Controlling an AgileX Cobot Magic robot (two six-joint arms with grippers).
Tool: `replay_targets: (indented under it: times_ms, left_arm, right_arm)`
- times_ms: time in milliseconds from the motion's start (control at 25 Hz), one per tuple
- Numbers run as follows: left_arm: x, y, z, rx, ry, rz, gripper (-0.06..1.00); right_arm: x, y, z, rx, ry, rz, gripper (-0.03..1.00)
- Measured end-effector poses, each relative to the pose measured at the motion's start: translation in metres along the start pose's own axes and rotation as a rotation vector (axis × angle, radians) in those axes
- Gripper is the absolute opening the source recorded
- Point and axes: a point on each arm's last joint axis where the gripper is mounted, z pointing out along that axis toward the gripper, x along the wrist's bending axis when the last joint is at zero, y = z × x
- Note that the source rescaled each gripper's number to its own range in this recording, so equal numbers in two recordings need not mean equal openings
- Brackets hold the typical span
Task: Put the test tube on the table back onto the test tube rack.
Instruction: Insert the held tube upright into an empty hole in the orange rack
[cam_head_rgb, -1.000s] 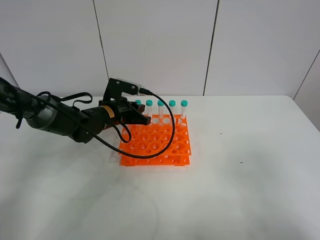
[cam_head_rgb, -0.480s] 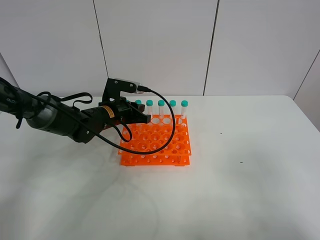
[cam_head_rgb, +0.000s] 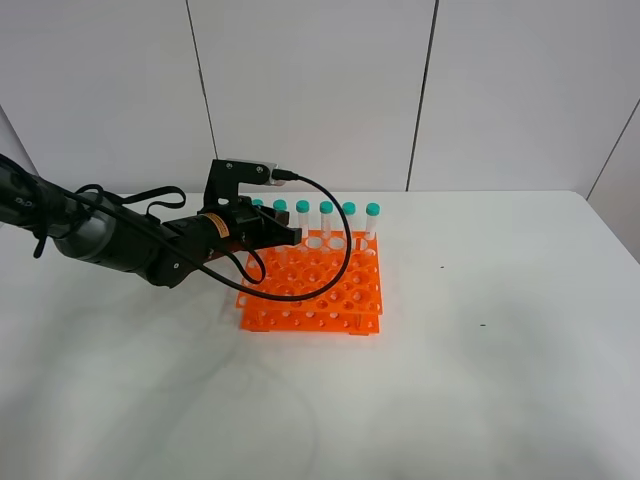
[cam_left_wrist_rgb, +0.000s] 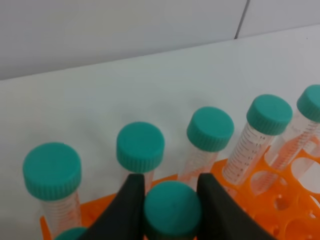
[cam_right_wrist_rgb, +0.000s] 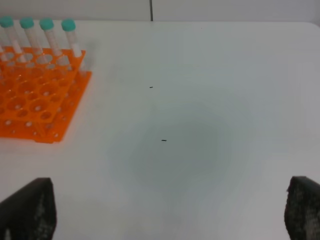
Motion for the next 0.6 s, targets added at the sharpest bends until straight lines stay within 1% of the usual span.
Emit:
replay_targets:
  times_ms: [240,400,600]
  left_arm:
    - [0.0001,-0.0003,0.0000,0.004,0.001,-0.002,0.01]
    - [0.0001,-0.0004,0.0000,0.005,0.001,0.027,0.01]
    - [0.0001,-0.0004,0.0000,0.005,0.001,0.035,0.01]
  right_arm:
    - [0.0000,0.0000,0.0000,0.000,0.000,0.000,1.00]
    - [0.0000,0.0000,0.0000,0.000,0.000,0.000,1.00]
    - [0.0000,0.0000,0.0000,0.000,0.000,0.000,1.00]
